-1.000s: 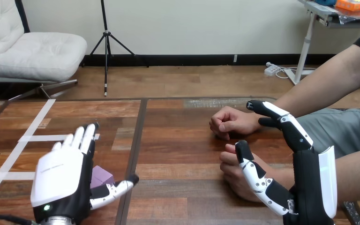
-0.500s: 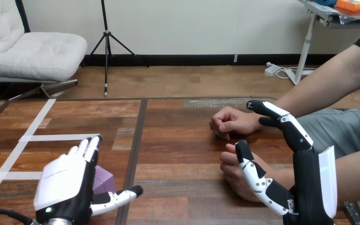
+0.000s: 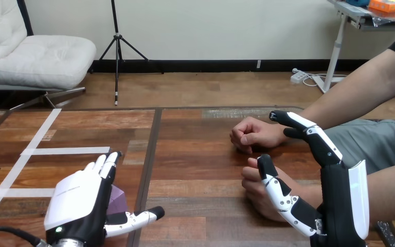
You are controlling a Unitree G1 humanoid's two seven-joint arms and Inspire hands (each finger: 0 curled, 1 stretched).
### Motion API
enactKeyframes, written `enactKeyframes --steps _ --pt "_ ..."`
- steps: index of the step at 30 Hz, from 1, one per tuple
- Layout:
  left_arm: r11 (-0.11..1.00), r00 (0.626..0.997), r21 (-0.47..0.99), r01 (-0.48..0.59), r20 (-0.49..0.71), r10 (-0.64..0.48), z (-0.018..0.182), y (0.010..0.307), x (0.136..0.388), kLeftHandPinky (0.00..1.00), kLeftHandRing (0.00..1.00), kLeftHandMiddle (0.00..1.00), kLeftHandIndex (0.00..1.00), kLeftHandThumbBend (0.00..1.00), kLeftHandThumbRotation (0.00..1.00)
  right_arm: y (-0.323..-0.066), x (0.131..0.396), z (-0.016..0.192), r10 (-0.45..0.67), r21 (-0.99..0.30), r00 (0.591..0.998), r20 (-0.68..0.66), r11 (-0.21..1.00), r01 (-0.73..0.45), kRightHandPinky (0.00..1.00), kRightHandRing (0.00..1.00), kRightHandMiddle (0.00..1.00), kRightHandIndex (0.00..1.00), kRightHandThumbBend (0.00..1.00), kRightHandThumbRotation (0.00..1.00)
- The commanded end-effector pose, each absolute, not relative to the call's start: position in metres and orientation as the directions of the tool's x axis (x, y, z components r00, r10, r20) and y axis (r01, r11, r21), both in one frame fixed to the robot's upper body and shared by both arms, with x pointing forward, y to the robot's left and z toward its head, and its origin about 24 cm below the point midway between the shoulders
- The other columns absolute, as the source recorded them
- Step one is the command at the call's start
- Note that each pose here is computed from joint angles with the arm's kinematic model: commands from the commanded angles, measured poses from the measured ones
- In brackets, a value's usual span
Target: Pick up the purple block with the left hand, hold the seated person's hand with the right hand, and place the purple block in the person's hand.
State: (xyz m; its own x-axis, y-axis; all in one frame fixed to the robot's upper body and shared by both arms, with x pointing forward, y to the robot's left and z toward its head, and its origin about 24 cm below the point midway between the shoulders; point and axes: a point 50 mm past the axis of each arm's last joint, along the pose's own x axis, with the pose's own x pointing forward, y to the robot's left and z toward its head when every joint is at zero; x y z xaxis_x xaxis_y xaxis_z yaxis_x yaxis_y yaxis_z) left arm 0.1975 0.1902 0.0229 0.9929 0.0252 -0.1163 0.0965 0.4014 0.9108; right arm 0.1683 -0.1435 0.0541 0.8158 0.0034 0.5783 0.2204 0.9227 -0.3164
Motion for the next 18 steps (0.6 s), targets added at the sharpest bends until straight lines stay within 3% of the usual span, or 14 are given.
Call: enactKeyframes --steps 1,18 --pt "0.382 0.999 0.923 0.049 -0.052 -0.001 0.0357 0.1876 0.2124 0.97 0.96 0.97 0.95 0.99 0.65 -0.1442 0.1763 0.0662 0.000 -0.295 0.773 0.634 0.924 0.242 0.71 0.77 0.77 0.73 0.38 0.29" --pt "0.378 0.999 0.925 0.033 -0.036 0.000 0.0335 0.1870 0.2141 1.00 0.97 0.99 0.97 0.96 0.65 -0.1462 0.1771 0.0663 0.002 -0.300 0.770 0.638 0.922 0.247 0.71 0.77 0.77 0.73 0.36 0.27"
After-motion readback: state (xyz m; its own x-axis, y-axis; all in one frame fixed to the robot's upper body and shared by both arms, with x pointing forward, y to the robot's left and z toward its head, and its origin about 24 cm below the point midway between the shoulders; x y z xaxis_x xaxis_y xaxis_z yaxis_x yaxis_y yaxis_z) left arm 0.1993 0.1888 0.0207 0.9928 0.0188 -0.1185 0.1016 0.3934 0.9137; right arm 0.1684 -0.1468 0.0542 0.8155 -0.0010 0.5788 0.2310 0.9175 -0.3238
